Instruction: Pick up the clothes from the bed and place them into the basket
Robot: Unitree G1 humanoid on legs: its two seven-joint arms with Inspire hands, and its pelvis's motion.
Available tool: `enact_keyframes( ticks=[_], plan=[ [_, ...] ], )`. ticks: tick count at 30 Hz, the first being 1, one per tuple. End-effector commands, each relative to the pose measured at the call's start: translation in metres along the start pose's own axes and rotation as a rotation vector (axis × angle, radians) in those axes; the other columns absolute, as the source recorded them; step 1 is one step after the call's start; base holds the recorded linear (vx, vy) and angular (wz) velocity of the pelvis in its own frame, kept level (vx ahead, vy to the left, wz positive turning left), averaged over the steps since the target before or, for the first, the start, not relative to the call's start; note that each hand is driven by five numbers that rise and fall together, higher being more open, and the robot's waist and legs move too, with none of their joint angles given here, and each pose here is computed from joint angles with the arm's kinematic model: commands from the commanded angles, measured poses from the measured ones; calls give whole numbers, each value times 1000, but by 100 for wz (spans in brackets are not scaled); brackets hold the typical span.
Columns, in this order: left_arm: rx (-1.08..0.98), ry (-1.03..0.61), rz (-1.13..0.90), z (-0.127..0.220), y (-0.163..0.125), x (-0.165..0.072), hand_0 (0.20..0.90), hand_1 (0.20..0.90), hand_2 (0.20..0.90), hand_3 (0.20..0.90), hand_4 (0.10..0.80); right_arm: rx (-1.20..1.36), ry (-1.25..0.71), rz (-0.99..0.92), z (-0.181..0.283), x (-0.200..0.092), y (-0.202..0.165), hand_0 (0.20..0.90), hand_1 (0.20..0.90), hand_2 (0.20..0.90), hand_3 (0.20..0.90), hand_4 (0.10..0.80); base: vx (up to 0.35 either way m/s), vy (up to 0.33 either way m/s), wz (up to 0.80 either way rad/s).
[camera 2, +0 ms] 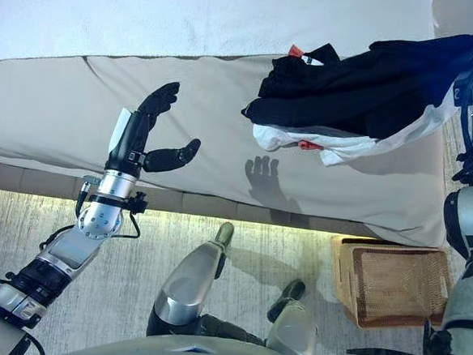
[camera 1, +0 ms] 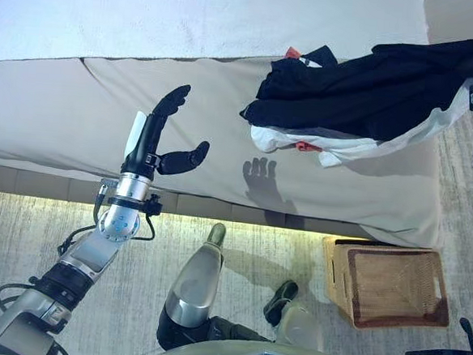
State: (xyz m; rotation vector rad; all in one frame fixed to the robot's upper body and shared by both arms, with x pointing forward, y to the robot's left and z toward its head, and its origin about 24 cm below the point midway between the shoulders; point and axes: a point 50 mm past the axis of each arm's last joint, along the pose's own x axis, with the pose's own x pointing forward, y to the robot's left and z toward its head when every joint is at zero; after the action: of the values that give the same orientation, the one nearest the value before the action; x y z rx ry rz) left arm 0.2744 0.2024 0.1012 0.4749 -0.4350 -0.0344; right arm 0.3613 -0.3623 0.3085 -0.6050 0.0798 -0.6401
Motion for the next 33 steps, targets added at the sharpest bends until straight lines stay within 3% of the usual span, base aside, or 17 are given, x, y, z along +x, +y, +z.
enact_keyframes(
  ticks=[1,6,12,33],
  plan=[
    [-15,32,4,-11,0,-21,900,900,900,900,800,-46,-219,-25,46,-8,-20,300,300,300,200,100,56,33,-9],
    [-21,73,-15,-18,-3,-27,900,900,900,900,800,77,-266,174,64,-12,-15,300,300,300,200,100,49,24,-6],
    [-22,90,-47,-23,-5,-27,900,900,900,900,800,6,-275,317,67,-14,5,300,300,300,200,100,5,2,3],
    [-43,59,-83,-19,-11,-20,900,900,900,900,800,14,-157,473,28,-15,77,300,300,300,200,100,0,-3,8]
  ],
)
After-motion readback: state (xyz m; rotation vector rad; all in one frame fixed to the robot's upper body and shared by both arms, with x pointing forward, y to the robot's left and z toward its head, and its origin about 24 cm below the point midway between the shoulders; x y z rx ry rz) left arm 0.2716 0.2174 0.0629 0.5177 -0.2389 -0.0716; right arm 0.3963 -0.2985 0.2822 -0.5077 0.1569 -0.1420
